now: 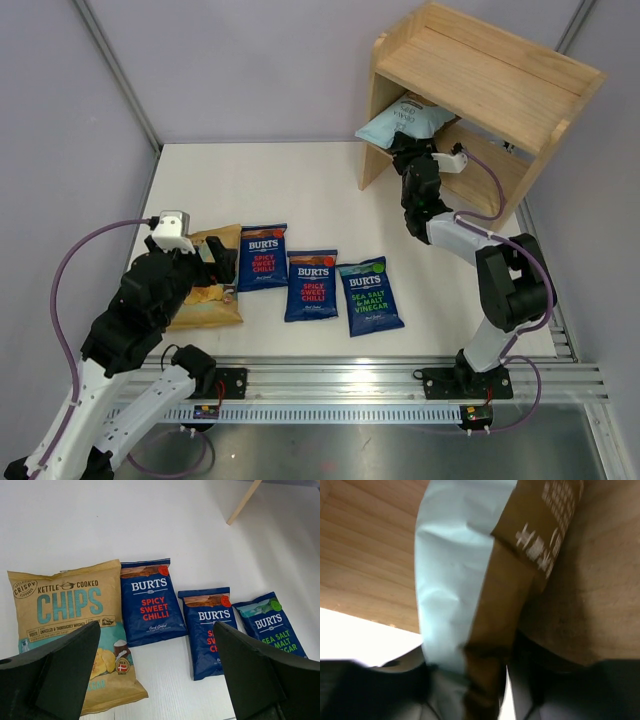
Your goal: Place and organize the chips bags onto the shelf
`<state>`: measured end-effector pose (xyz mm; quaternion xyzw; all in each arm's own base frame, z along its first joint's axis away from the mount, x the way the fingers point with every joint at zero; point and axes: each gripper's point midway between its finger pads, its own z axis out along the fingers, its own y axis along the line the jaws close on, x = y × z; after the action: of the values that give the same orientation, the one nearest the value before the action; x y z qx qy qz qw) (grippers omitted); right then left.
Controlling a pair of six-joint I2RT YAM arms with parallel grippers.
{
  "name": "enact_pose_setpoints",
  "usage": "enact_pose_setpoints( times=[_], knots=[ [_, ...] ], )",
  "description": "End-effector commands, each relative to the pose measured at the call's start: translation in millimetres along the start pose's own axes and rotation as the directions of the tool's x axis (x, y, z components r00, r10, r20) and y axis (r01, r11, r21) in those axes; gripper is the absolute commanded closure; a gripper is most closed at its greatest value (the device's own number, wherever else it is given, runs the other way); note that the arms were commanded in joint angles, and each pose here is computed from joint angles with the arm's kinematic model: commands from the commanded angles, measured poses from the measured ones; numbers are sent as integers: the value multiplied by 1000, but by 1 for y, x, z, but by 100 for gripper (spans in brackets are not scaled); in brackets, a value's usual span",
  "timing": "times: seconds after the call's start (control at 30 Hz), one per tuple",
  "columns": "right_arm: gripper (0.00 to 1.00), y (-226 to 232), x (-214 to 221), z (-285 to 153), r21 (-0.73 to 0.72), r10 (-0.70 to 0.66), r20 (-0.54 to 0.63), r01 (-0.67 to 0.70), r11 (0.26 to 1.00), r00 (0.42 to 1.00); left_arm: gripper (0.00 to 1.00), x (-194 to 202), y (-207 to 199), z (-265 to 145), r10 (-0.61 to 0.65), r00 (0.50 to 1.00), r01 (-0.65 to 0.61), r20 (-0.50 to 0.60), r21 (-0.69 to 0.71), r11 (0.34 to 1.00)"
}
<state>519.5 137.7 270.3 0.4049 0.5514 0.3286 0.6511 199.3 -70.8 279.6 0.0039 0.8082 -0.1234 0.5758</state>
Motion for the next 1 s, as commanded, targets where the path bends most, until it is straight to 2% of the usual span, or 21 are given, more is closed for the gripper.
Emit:
enact_pose_setpoints(
  times=[0.0, 0.13, 0.17, 0.27, 0.4, 0.5, 0.53, 0.6, 0.97],
  knots=[
    [46, 9, 6, 2, -13, 16, -42, -17, 1000, 999, 1, -15, 1, 0, 5, 998, -5, 67, -7, 1000],
    [40, 11, 4, -1, 31, 7, -66, -5, 1000, 998, 1, -14, 1, 1, 6, 998, -6, 64, -6, 1000],
    [38, -1, 6, -4, 87, -10, -85, 18, 996, 996, 1, -14, 1, 0, 4, 998, -4, 64, -6, 1000],
    [29, -2, -1, -11, 137, -7, -90, 19, 990, 996, 1, -14, 0, 1, 4, 998, -4, 61, -6, 1000],
    [22, 5, -4, -20, 127, -6, -122, 22, 992, 992, 1, -14, 0, 0, 0, 998, 0, 62, -4, 1000],
    [14, 9, -4, -27, 121, -4, -151, 23, 992, 988, 1, -14, 0, 1, -6, 998, 6, 55, -9, 1000],
    [7, 13, -6, -30, 113, -1, -156, 19, 993, 988, 1, -13, 0, 2, -7, 999, 7, 48, -11, 1000],
    [0, 12, -7, -34, 124, -7, -169, 29, 992, 986, 1, -12, 0, 3, -14, 999, 15, 43, -15, 1000],
    [0, 3, -40, -72, 163, -32, -150, 57, 985, 988, 1, 1, 21, 29, -32, 995, 11, -93, -218, 976]
  ],
)
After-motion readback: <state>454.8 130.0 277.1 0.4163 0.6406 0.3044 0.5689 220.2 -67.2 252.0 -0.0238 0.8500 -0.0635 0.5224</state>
